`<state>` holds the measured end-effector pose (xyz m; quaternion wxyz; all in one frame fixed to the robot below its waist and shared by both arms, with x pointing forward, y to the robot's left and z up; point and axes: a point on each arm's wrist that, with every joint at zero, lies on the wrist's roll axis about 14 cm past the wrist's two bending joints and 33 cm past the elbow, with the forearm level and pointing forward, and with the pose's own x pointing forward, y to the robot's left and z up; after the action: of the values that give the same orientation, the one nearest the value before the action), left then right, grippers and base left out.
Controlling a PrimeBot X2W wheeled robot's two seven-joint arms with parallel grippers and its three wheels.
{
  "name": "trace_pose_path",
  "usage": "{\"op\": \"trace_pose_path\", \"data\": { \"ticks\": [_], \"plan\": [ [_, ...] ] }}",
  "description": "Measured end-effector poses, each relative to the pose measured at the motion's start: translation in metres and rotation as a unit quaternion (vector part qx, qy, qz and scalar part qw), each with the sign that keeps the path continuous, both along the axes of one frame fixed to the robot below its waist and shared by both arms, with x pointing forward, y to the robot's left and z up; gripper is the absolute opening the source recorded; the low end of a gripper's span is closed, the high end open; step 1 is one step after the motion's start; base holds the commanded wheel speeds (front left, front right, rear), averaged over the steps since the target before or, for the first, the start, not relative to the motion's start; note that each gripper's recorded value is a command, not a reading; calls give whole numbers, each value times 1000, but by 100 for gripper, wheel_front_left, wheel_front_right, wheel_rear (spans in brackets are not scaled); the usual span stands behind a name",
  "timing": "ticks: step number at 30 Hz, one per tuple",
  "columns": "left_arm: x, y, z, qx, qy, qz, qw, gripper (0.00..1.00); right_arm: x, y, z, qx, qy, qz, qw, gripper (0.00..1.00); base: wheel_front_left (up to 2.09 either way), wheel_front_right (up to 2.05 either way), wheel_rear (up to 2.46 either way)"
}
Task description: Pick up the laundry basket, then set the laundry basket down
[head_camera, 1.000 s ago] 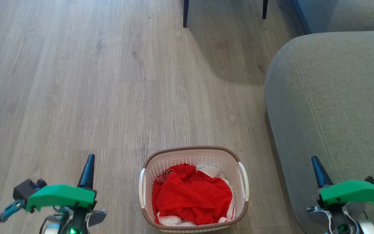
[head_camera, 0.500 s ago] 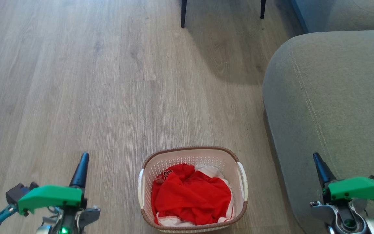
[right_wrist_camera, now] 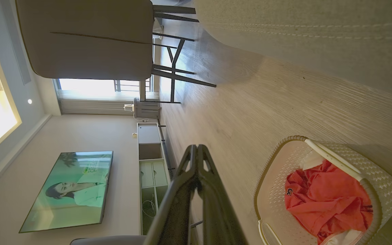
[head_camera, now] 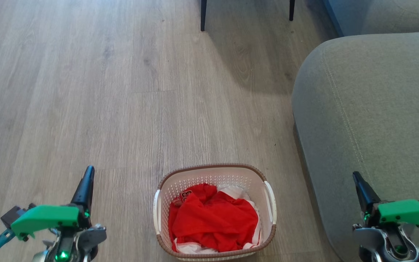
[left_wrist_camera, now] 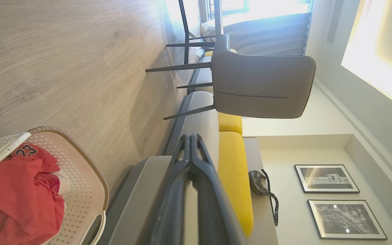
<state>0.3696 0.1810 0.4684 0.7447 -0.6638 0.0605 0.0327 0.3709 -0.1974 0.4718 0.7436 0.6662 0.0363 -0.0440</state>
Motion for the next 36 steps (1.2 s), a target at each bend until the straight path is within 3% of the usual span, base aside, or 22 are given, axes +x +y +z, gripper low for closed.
{"op": "trace_pose_path", "data": {
  "ticks": [12,36],
  "plan": [
    [2,6,5,-61,-13,10,998,0,2,-7,5,59,-10,-10,998,0,0,0,0],
    [2,6,5,-62,-14,9,998,0,4,-8,7,61,-13,-10,998,0,0,0,0]
  ]
}}
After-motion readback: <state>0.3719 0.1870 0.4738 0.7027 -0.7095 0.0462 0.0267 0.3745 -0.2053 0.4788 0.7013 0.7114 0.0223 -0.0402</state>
